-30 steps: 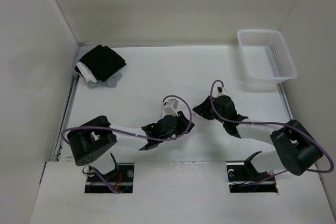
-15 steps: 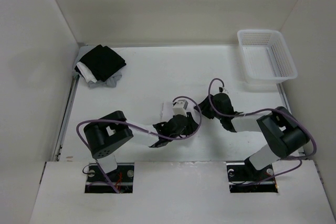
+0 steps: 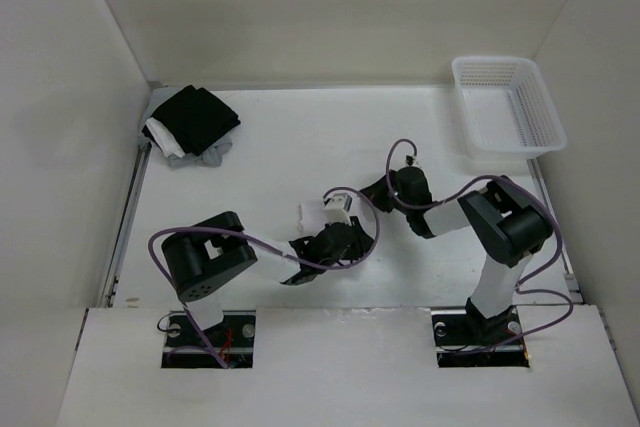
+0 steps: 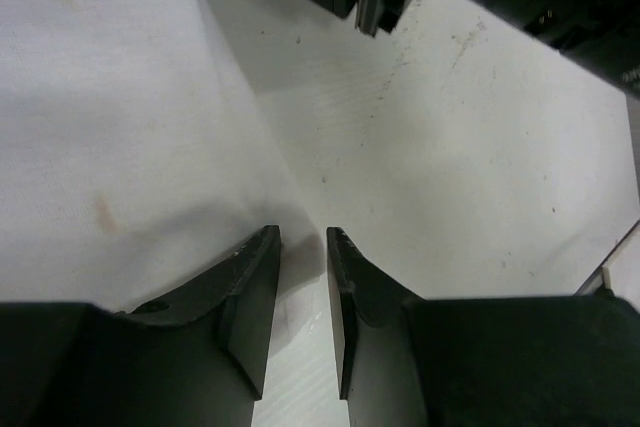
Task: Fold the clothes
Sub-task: Fold the tank top
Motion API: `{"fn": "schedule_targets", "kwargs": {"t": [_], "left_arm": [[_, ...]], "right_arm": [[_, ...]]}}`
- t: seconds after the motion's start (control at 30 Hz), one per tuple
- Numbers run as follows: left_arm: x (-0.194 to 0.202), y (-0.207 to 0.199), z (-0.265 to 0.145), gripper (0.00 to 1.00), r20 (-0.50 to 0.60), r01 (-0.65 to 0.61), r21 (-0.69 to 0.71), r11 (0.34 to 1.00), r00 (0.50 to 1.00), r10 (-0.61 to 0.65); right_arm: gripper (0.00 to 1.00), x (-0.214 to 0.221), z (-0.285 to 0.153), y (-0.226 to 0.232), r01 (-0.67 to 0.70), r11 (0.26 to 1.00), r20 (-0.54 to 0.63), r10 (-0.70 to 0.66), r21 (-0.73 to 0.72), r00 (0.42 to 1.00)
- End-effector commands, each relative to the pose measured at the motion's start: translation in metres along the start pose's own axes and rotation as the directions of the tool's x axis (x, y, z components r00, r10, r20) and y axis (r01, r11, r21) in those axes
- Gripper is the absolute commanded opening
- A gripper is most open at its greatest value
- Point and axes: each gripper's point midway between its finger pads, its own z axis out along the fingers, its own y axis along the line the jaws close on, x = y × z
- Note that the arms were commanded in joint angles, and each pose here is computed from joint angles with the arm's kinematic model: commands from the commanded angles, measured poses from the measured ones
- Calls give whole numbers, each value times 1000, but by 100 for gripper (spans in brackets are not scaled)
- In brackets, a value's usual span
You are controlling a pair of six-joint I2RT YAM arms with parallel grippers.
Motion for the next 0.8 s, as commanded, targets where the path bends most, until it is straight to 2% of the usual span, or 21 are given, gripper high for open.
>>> {"fn": "schedule_targets", "kwargs": {"t": [0.0, 0.13, 0.23, 0.27, 0.37, 0.47, 0.6, 0.77], "left_arm": [[16, 5, -5, 24, -45, 19, 12, 1000, 999, -18], [3, -9, -16, 25, -19, 23, 66, 998, 1000, -22], [-20, -24, -33, 28, 35, 21, 120, 993, 999, -25], [-36, -30, -43, 30, 71, 14, 145, 989, 997, -25], [-83, -36, -71, 33, 183, 19, 198, 980, 981, -56], [-125, -27, -98, 36, 278, 50, 209, 977, 954, -108], [-146, -4, -111, 37, 328, 81, 167, 983, 935, -132], [-145, 24, -112, 37, 314, 113, 113, 987, 938, -144]], "right_arm": [[10, -38, 11, 41, -10, 994, 111, 22, -107, 994], [20, -56, 6, 47, 26, 996, 169, -11, -88, 986], [24, -57, -12, 52, 93, 992, 184, -76, -85, 980], [24, -53, -19, 56, 118, 989, 179, -101, -91, 979], [15, -27, -39, 65, 183, 977, 117, -169, -114, 979], [10, 11, -51, 76, 222, 960, 25, -221, -171, 975], [10, 52, -50, 76, 226, 950, -72, -246, -214, 967], [9, 56, -30, 55, 179, 968, -81, -196, -176, 977]]}}
